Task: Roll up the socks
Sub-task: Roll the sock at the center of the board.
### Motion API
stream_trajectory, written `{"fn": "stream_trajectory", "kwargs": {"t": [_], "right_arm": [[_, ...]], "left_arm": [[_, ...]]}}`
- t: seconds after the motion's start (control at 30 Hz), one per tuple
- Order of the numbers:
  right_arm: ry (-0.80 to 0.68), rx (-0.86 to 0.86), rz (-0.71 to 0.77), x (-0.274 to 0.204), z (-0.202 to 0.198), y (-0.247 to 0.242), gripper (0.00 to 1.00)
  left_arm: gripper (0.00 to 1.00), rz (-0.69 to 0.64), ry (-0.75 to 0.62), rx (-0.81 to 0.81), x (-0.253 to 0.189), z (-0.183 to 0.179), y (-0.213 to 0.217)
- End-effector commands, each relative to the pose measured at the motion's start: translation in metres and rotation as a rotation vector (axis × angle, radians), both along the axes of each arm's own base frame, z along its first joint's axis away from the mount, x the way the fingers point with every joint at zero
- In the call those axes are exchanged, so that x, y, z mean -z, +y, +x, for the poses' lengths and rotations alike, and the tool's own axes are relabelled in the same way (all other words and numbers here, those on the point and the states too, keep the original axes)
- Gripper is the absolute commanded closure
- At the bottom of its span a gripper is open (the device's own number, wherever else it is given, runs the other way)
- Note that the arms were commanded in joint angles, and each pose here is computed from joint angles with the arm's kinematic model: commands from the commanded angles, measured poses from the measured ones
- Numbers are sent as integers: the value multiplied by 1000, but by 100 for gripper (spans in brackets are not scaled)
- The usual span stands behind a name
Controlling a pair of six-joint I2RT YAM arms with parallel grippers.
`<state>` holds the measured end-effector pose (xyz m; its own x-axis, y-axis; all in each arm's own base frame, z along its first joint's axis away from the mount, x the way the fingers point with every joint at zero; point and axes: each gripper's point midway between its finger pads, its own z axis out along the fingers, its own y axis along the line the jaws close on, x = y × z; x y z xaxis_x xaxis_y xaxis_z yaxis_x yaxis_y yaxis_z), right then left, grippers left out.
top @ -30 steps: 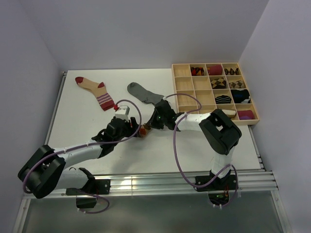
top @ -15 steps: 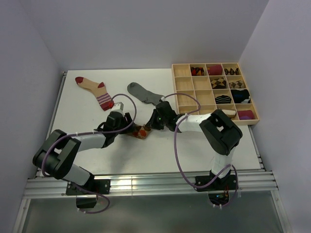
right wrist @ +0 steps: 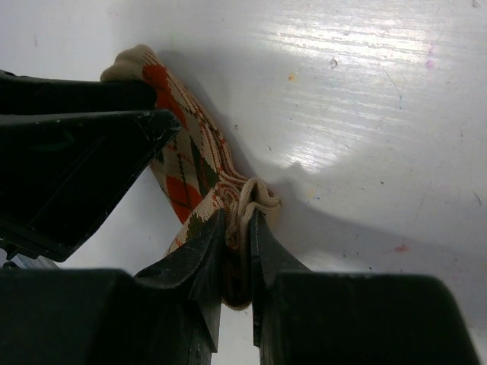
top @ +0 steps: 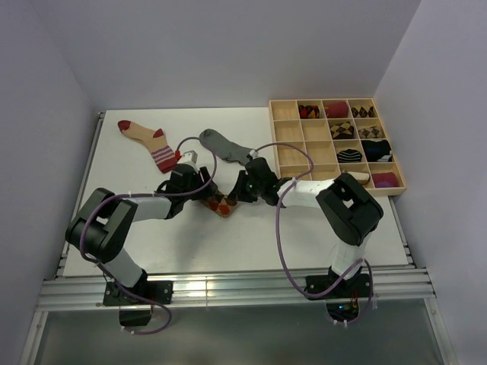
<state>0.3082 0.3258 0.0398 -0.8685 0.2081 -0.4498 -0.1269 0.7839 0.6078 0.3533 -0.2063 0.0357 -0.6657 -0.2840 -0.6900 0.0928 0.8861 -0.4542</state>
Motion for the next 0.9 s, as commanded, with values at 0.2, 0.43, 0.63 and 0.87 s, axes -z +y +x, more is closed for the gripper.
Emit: {"fn": "stream_trajectory", "kwargs": {"t": [0.2,0.43,0.63,0.87], "right_arm": [[112,3,-97,30,-4,-5,100],[152,0,-148,39,-3,-6,100],[182,-3,-182,48,-6,-10,100],[223,60,-220,52,-5,-20,100]], "left_arm": [[35,42,18,19,16,-2,5],[34,28,0,68,12,-2,-3],[34,34,6,51,12,-2,1],[32,8,-164,98,-49,-4,-4]]}}
